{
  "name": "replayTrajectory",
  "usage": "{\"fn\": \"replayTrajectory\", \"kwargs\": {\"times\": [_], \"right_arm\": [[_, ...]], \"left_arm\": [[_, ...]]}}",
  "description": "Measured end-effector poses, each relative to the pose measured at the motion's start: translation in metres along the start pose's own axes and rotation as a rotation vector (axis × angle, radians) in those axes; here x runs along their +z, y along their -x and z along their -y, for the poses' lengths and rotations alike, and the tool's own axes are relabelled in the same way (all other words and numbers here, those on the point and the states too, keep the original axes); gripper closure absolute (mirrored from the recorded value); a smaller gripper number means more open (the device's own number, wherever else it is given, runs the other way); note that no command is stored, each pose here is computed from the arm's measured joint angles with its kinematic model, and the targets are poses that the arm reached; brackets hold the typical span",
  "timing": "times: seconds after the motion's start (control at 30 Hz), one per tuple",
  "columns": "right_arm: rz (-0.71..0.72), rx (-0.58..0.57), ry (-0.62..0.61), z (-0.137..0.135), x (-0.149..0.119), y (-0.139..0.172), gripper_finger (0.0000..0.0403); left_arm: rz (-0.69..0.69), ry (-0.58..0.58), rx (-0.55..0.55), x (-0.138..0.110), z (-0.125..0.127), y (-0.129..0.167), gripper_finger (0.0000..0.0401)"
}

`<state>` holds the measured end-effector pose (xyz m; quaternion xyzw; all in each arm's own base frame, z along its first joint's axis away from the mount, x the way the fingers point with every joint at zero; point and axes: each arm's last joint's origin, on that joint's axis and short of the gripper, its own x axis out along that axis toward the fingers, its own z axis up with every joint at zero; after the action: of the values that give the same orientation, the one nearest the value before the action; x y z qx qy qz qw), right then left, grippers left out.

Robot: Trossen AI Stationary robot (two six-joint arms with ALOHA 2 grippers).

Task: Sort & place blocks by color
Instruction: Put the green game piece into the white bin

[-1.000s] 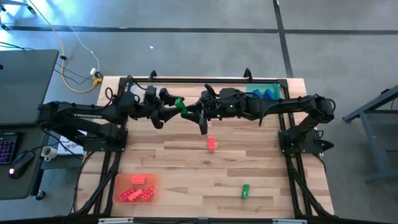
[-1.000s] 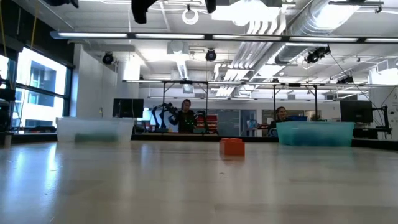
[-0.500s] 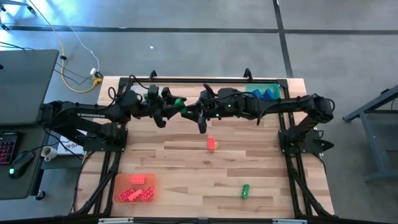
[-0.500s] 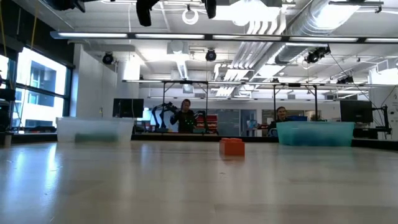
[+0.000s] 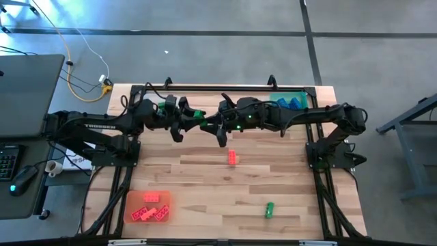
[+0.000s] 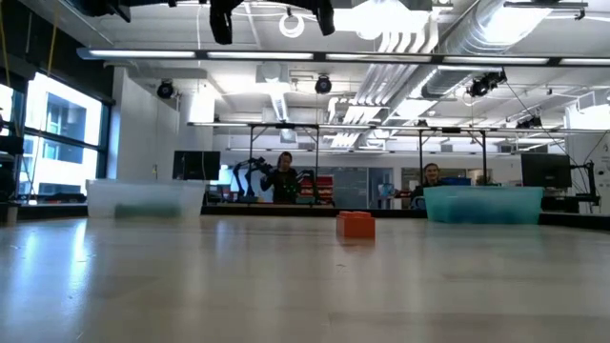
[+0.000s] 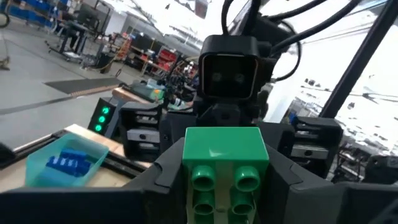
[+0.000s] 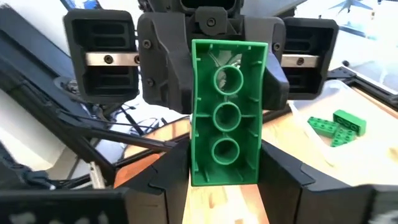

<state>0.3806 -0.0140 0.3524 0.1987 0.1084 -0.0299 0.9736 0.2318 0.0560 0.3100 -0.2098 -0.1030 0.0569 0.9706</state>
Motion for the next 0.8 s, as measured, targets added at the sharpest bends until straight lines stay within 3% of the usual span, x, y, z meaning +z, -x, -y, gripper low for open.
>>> {"fn": "replayTrajectory", "kwargs": {"times": [0.13, 0.53, 0.7, 0.8], "right_arm": [[-0.022, -0.032, 0.016, 0.002, -0.003, 0.000, 0.0246], [-0.055, -0.126, 0.009, 0.008, -0.007, 0.001, 0.0164], [-0.119, -0.167, -0.055, 0.014, -0.012, 0.002, 0.0163], [-0.161, -0.200, -0.084, 0.018, -0.016, 0.003, 0.0162]], "left_arm": [[-0.035, -0.028, 0.021, -0.002, -0.001, 0.002, 0.0292], [-0.147, -0.070, 0.109, 0.006, -0.010, 0.025, 0.0292], [-0.259, -0.093, 0.210, 0.007, -0.019, 0.045, 0.0292], [-0.345, -0.127, 0.344, 0.004, -0.030, 0.058, 0.0292]]}}
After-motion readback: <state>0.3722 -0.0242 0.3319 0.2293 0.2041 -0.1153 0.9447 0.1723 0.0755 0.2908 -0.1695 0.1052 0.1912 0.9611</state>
